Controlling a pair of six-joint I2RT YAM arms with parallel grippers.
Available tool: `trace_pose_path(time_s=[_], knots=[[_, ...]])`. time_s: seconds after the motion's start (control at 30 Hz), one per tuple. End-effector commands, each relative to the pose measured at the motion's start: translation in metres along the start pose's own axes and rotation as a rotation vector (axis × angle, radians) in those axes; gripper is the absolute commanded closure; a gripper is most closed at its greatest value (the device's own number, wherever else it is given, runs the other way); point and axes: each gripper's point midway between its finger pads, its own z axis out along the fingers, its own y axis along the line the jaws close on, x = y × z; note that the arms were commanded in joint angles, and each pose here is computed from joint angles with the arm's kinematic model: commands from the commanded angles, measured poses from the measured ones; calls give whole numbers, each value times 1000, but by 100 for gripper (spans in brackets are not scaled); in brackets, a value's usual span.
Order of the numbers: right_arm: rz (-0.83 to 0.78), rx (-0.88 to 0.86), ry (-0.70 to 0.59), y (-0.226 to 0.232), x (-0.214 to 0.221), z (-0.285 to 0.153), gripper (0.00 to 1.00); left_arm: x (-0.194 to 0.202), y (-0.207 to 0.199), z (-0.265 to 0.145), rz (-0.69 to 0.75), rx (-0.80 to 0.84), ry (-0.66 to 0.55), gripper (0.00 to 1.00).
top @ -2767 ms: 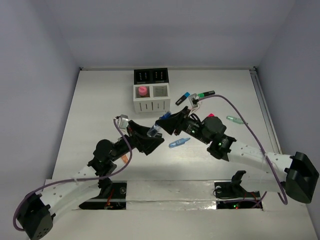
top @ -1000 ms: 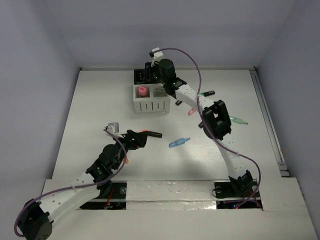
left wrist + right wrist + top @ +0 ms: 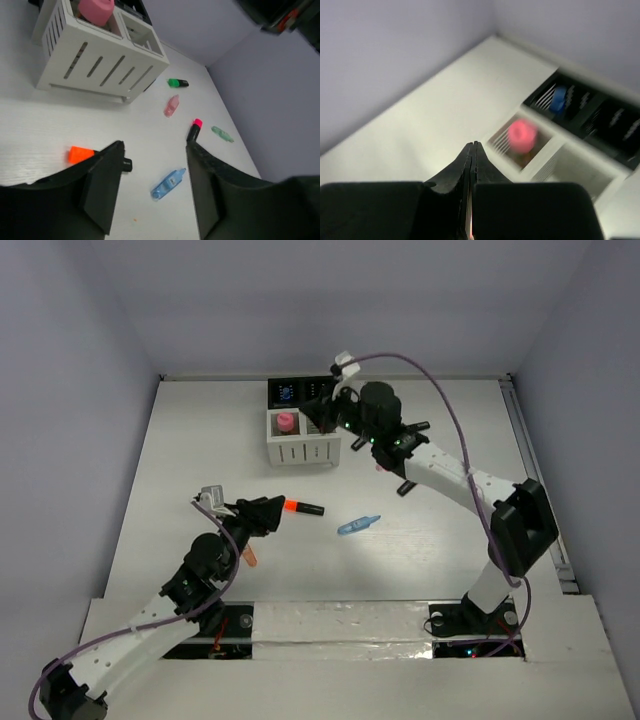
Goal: Sort the stationery into containers
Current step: Place the stationery in the storage box, then pick up the pen from the center of the board.
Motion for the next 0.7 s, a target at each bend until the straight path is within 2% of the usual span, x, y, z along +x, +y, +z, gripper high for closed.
trace_pose_path(time_s=[0.0,0.07,0.1,0.13,0.23,0.27,0.33,0.37,0.47,0.57,0.67], knots=[[18,-55,173,38,69,-17,100,-36,-25,0,-4,35,-79,53],[36,-69,207,56,97,-33,97,-45,-32,-2,-16,53,-93,71],[55,-71,223,61,106,-38,94,-52,-39,-3,-21,72,-107,85],[70,-69,261,64,128,-46,92,-56,-45,-4,-23,90,-112,89],[74,-66,323,66,155,-57,75,-68,-51,-6,-20,88,-125,98],[57,-81,364,71,171,-60,62,-71,-51,-8,-8,85,-133,99],[32,-84,428,72,189,-63,49,-74,-46,-8,-1,59,-147,99],[-12,-97,434,76,187,-58,38,-75,-45,-8,2,51,-151,99],[-64,-69,518,70,209,-52,23,-79,-33,-9,39,0,-179,99],[-112,-60,586,62,227,-42,20,-82,-19,-11,85,-58,-201,94],[-122,-47,676,55,251,-39,19,-77,-8,-13,93,-85,-211,76]])
